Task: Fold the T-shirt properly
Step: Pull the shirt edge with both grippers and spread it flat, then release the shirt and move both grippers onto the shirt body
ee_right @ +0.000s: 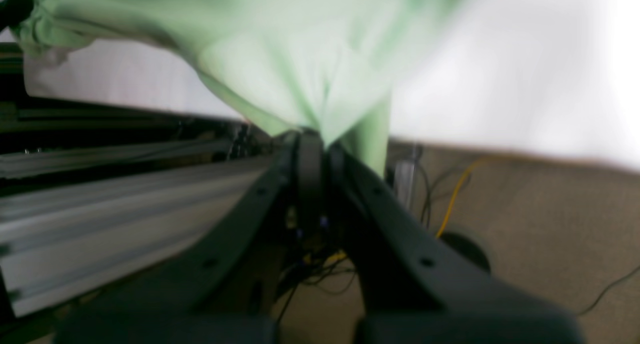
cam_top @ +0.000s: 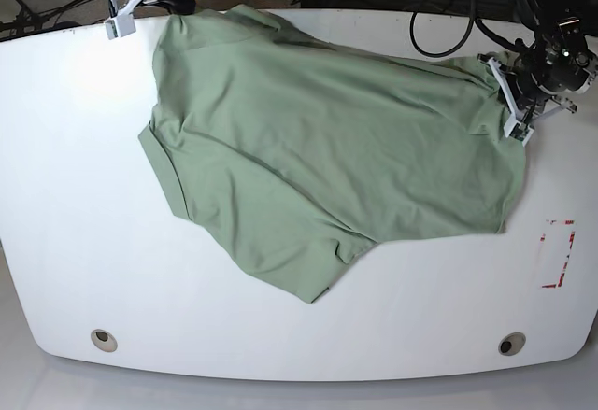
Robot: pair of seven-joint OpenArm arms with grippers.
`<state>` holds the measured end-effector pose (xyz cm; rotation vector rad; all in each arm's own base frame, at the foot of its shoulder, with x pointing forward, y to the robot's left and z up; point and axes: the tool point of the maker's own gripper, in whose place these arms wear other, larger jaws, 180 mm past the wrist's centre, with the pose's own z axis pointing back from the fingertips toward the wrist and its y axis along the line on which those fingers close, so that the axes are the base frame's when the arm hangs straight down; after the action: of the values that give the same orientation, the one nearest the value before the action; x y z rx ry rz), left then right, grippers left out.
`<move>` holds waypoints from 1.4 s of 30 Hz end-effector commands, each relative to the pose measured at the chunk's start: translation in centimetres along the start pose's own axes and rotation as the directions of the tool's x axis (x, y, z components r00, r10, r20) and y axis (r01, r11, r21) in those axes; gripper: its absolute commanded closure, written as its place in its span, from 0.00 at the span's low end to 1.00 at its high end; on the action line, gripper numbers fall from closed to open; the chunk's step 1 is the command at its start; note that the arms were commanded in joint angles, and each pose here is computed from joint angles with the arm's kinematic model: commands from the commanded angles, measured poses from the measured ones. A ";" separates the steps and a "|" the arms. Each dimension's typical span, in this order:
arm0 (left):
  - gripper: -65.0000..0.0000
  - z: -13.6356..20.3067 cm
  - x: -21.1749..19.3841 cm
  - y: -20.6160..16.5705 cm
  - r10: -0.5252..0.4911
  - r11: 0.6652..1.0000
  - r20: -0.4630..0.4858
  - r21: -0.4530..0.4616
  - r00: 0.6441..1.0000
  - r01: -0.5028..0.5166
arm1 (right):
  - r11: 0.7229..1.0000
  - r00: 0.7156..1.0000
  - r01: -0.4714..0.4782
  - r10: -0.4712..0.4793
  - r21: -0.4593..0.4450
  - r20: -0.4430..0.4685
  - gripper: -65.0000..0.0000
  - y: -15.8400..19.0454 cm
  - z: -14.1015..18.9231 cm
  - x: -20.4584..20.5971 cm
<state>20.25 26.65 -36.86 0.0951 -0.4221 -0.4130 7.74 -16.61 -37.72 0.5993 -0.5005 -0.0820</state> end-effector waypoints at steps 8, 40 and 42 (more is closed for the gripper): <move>0.99 1.2 -2.6 1.3 0.024 0.999 -0.013 0.040 1.000 -0.024 | 0.999 0.998 -0.028 0.027 0.036 0.051 1.00 0.6 0.7 1.6; 0.99 1.8 -3.2 5.5 0.145 0.989 0.010 0.017 0.989 -0.145 | 0.979 0.981 -0.131 0.105 0.159 0.163 1.00 2.8 -0.2 6.7; 0.99 1.4 -4.8 6.3 0.173 0.985 -0.038 0.033 0.984 -0.172 | 0.981 0.984 -0.120 0.097 0.152 0.149 1.00 2.5 -0.1 6.1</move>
<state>17.99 32.60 -36.80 0.0476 -0.4042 -0.2386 12.92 -15.39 -34.38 0.7289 -0.6557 0.0155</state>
